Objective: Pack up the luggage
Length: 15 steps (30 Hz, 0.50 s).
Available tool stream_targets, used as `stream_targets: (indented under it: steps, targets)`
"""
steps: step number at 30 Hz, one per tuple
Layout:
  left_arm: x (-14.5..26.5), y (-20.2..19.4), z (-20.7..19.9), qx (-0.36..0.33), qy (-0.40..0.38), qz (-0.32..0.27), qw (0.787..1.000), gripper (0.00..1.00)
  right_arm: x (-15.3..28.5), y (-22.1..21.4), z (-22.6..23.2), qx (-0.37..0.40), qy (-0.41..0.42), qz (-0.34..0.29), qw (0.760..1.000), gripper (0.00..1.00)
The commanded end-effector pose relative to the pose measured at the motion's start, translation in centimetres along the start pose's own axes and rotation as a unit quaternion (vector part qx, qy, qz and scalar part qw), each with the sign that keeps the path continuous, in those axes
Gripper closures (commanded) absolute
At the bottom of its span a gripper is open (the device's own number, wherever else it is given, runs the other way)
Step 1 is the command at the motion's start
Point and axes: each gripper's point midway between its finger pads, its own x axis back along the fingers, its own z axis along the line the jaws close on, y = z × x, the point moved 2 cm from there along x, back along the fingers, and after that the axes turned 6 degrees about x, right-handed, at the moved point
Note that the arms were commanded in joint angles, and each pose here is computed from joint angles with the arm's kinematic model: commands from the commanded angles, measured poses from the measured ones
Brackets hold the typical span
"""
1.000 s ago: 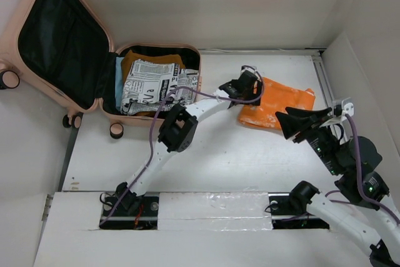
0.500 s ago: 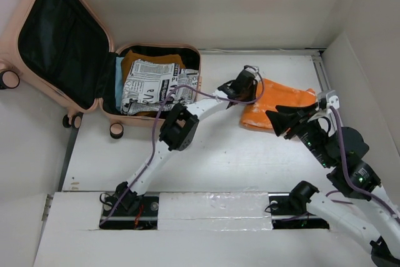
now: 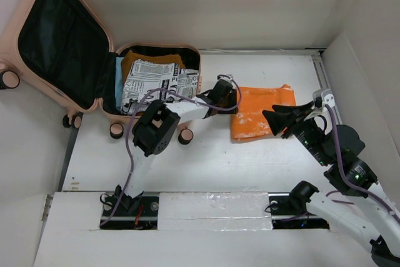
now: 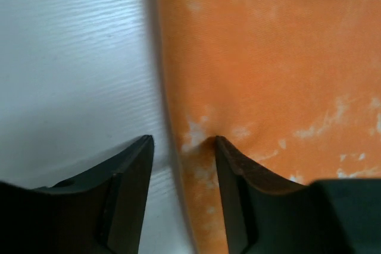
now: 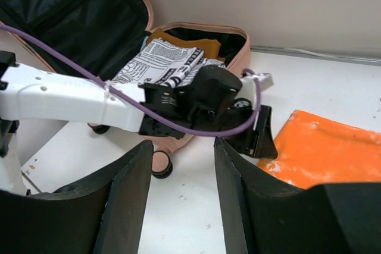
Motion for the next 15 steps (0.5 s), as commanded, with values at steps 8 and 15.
stream_targets:
  steps: [8,15]
  targets:
    - [3.0,-2.3,0.2,0.042,-0.031,0.034,0.998,0.45,-0.2,0.4,0.2,-0.004,0.005,-0.016,1.000,0.49]
    - [1.0,-6.2,-0.9,0.038,-0.046,0.090,0.994,0.46,-0.5,0.0,0.3,-0.004,0.010,-0.016,1.000,0.49]
